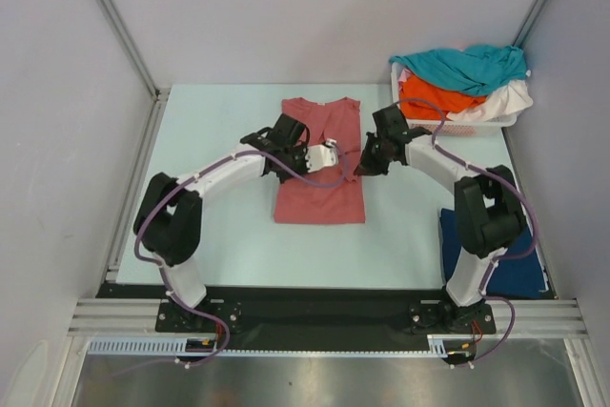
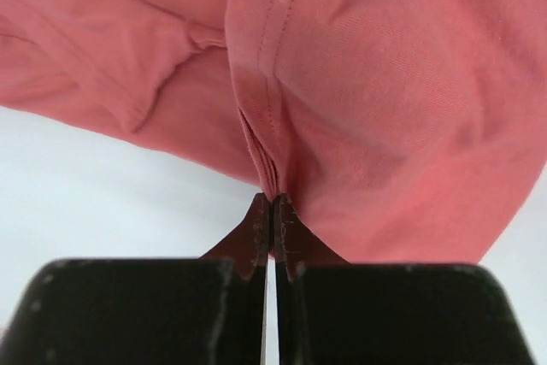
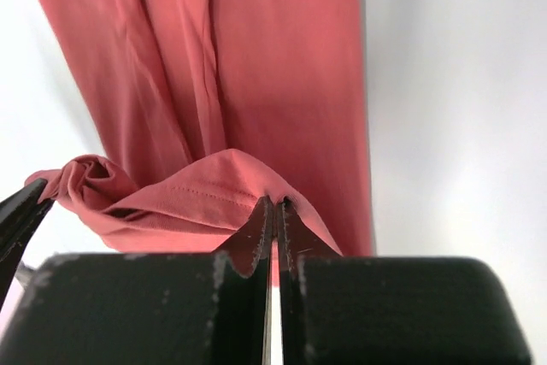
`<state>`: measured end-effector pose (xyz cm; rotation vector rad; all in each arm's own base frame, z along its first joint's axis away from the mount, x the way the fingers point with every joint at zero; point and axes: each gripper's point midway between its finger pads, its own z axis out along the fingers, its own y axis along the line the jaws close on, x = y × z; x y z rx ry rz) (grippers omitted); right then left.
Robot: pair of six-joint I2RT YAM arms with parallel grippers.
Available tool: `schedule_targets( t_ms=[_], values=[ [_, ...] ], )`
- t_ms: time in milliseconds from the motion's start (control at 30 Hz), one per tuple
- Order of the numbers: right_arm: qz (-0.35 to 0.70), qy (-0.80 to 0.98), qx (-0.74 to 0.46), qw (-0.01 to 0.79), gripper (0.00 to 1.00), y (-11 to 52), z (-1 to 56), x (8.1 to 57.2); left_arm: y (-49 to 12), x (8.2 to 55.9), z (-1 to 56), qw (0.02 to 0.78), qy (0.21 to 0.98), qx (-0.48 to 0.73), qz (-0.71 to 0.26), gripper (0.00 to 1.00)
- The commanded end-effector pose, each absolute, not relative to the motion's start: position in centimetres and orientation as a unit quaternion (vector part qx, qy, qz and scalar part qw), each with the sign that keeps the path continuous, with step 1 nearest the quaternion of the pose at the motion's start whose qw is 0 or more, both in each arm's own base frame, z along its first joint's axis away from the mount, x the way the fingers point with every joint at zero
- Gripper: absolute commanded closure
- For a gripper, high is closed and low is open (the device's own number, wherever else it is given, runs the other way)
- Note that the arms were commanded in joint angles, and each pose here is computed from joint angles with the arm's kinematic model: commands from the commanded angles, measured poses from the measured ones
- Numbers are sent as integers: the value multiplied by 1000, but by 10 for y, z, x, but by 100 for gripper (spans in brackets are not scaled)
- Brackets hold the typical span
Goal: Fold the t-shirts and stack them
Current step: Fold the tshirt
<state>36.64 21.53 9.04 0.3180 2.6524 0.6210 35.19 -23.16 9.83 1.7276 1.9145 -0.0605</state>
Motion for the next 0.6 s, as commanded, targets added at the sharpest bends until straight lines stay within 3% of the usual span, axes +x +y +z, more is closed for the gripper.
schedule_targets(
  t_ms=[0,233,467,500,533,567],
  values=[
    [227,941,102,228,100,212,103,401,-239,392,116,322,718,617,-7,100],
    [226,941,118,223,100,204,83,432,-236,437,104,339,727,598,15,100],
    [220,944,125,212,99,203,66,448,-237,453,90,330,737,590,18,100],
    [217,943,129,216,93,201,64,450,-237,453,85,324,740,589,18,100],
    [217,942,132,219,72,199,65,453,-235,453,82,320,742,588,22,100],
    [219,939,136,227,62,197,69,458,-234,453,81,318,745,586,24,98]
  ],
)
